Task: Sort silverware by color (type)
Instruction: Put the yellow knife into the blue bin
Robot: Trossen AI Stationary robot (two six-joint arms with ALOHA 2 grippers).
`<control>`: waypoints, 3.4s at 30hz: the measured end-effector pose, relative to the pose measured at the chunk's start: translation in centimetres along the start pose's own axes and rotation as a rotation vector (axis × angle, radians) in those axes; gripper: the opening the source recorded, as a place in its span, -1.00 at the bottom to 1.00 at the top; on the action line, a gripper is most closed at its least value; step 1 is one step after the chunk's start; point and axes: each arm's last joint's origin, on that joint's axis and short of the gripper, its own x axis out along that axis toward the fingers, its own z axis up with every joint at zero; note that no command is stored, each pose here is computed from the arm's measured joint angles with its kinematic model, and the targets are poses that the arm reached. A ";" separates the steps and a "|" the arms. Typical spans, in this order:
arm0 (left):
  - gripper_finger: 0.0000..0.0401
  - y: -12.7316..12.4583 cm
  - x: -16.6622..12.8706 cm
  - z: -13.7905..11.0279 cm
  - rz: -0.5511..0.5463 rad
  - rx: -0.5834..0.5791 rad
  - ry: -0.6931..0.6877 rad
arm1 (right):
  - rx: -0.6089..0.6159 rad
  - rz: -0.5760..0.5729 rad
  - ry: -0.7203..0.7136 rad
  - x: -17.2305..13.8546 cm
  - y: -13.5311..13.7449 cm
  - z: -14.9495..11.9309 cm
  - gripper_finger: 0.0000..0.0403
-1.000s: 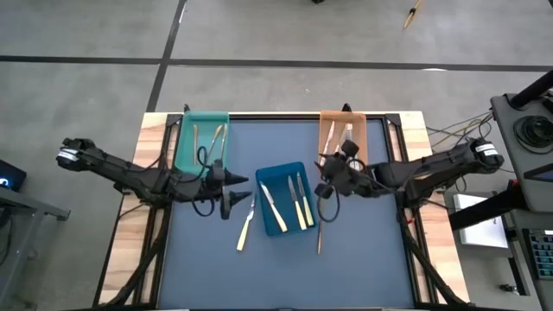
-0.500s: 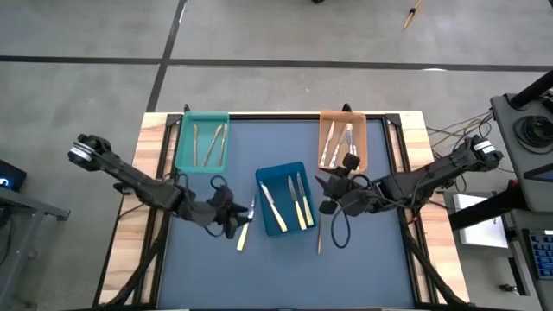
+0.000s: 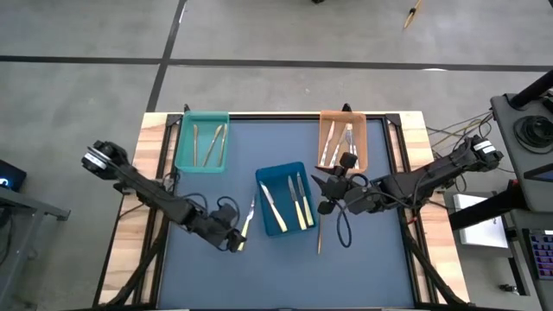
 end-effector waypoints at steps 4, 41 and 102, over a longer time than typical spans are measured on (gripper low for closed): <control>0.07 -1.3 0.1 0.1 0.074 0.010 0.053 | -0.005 -0.004 0.003 0.1 -0.1 0.0 -0.40; -0.05 -4.9 6.2 -0.8 0.562 0.078 0.025 | -0.008 0.001 0.006 0.2 0.0 -0.1 -0.40; -0.73 -9.2 -6.7 3.0 0.498 0.475 -0.826 | 0.149 0.116 -0.079 1.1 -0.4 0.9 -0.40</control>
